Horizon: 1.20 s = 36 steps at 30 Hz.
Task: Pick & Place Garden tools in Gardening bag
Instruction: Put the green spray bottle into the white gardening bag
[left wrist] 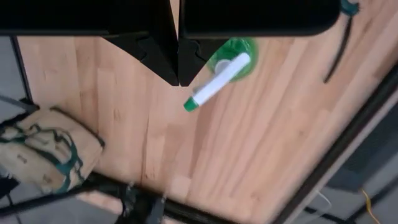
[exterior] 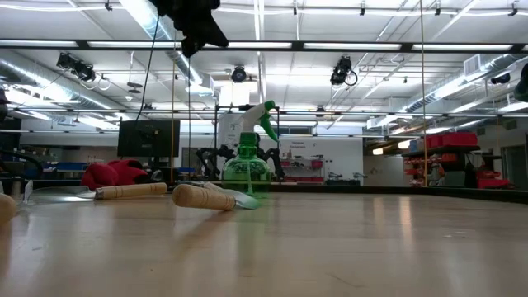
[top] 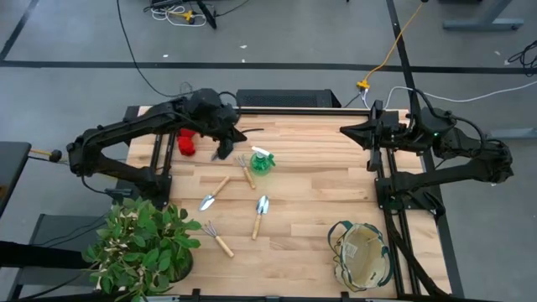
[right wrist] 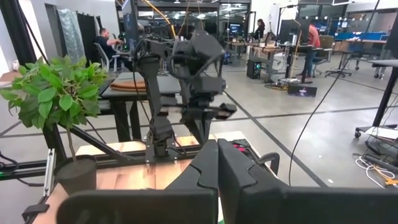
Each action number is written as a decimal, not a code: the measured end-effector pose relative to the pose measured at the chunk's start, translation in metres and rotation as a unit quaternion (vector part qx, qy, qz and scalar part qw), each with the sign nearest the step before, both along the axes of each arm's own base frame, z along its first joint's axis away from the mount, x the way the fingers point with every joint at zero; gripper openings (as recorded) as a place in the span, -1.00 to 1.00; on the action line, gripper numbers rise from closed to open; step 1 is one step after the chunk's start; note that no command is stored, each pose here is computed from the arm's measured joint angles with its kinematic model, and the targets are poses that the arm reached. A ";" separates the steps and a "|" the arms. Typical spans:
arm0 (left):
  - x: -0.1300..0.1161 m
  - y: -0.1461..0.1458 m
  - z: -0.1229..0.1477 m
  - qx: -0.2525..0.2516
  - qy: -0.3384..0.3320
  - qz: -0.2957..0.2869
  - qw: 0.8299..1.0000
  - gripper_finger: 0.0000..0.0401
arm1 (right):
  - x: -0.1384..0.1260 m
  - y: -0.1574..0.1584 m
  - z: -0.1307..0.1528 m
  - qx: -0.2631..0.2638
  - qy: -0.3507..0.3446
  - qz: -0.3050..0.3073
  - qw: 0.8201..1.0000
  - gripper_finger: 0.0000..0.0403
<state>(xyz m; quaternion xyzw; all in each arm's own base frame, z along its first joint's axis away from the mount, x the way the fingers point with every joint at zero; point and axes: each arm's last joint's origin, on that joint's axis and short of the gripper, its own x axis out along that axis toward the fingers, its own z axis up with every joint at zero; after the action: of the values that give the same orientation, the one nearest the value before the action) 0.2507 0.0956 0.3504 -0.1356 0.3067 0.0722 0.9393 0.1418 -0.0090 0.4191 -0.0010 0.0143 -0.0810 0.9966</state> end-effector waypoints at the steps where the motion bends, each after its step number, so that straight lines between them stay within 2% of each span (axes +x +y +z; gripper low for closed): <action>1: 0.003 0.000 -0.002 -0.001 0.002 -0.002 1.000 -0.99 | 0.001 0.000 0.000 0.001 0.001 0.000 1.000 -1.00; 14: 0.036 0.001 -0.030 -0.018 0.025 -0.047 0.998 -0.99 | 0.004 0.000 -0.002 0.005 0.007 0.000 1.000 -1.00; 36: 0.040 0.002 -0.033 -0.015 0.024 -0.053 0.998 -0.99 | 0.004 0.000 -0.002 0.006 0.007 0.000 1.000 -1.00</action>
<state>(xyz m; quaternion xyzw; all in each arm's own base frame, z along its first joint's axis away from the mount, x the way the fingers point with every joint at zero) 0.2908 0.0976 0.3173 -0.1318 0.3368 0.0211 0.9321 0.1462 -0.0092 0.4173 0.0041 0.0212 -0.0809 0.9965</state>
